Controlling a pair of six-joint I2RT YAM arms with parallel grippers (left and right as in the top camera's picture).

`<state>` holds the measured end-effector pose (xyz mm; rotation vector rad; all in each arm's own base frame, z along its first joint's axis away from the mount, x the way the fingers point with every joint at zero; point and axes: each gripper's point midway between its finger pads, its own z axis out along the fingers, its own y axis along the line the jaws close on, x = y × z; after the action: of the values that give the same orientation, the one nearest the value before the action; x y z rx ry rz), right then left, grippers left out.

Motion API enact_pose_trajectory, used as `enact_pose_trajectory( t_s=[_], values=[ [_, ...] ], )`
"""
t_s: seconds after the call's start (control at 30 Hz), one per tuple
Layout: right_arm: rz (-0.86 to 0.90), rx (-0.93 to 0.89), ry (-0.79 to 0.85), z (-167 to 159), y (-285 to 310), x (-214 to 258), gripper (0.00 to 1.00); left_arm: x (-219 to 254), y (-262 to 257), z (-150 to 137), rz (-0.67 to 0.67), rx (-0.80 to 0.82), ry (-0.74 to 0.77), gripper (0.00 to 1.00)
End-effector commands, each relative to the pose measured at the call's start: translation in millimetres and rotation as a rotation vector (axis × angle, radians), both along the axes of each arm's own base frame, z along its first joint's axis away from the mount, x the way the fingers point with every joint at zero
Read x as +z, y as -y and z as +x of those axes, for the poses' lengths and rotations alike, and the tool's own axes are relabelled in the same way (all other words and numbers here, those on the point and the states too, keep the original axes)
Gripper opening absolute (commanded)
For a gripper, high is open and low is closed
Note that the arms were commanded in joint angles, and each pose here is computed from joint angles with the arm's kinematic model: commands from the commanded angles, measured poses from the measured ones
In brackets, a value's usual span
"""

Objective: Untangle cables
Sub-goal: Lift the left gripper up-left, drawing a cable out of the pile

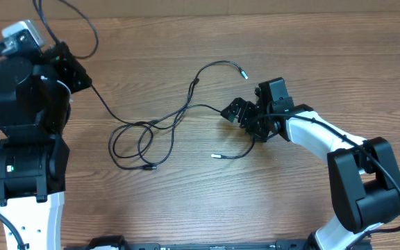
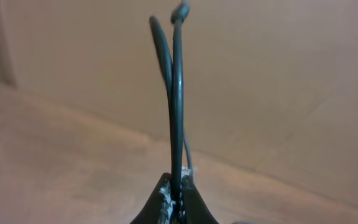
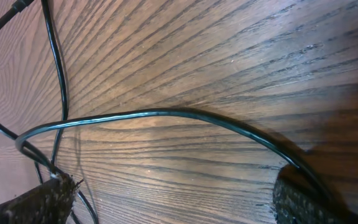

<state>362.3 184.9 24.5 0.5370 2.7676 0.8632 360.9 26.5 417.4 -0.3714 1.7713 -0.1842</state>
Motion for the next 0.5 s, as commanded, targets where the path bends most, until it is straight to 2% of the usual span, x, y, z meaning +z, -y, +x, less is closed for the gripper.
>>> enact_pose_trajectory(
  t_s=[0.0, 0.2, 0.47],
  values=[
    [-0.048, -0.015, -0.005, 0, 9, -8, 1.0, 37, 22, -6, 0.117, -0.147, 0.124, 0.04],
    [-0.048, -0.015, -0.005, 0, 9, -8, 1.0, 84, 20, -27, 0.147, -0.118, 0.289, 0.04],
    [-0.048, -0.015, -0.005, 0, 9, -8, 1.0, 79, -17, -32, 0.159, 0.097, 0.254, 0.04]
  ],
)
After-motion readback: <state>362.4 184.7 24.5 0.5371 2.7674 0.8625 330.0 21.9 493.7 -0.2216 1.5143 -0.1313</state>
